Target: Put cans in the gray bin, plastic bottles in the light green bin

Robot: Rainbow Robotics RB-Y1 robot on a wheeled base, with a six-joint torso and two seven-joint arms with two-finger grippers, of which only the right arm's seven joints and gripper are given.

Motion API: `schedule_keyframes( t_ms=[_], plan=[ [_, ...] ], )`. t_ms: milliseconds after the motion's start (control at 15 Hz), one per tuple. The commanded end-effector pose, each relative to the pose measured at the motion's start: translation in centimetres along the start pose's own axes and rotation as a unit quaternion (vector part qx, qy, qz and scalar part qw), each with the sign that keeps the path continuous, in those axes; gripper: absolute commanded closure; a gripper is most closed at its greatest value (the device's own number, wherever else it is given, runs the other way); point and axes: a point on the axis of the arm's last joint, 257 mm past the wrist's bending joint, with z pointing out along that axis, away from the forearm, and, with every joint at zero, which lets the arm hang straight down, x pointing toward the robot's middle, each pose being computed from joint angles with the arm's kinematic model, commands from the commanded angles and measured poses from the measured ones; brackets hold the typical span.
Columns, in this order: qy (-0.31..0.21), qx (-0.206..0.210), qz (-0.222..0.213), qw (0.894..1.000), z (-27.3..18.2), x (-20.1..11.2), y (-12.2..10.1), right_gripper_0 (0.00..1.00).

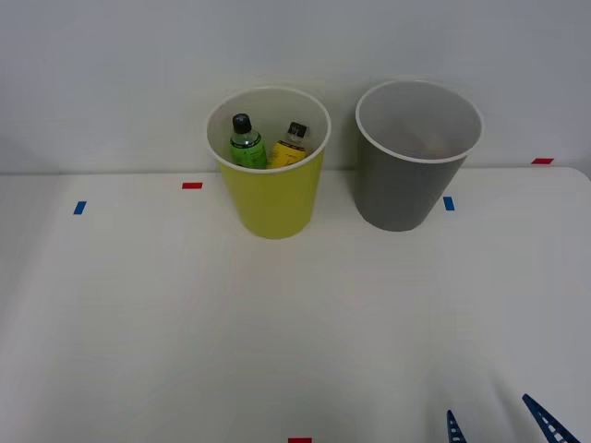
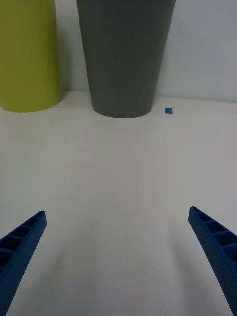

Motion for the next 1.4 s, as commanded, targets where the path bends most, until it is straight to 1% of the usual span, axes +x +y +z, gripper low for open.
schedule_keyframes(
  t_ms=[67, 1400],
  plan=[
    [0.0, 0.0, 0.0, 1.0, 0.0, 0.0, 0.0, 0.0],
    [0.0, 0.0, 0.0, 1.0, 0.0, 0.0, 0.0, 0.0]
  ],
)
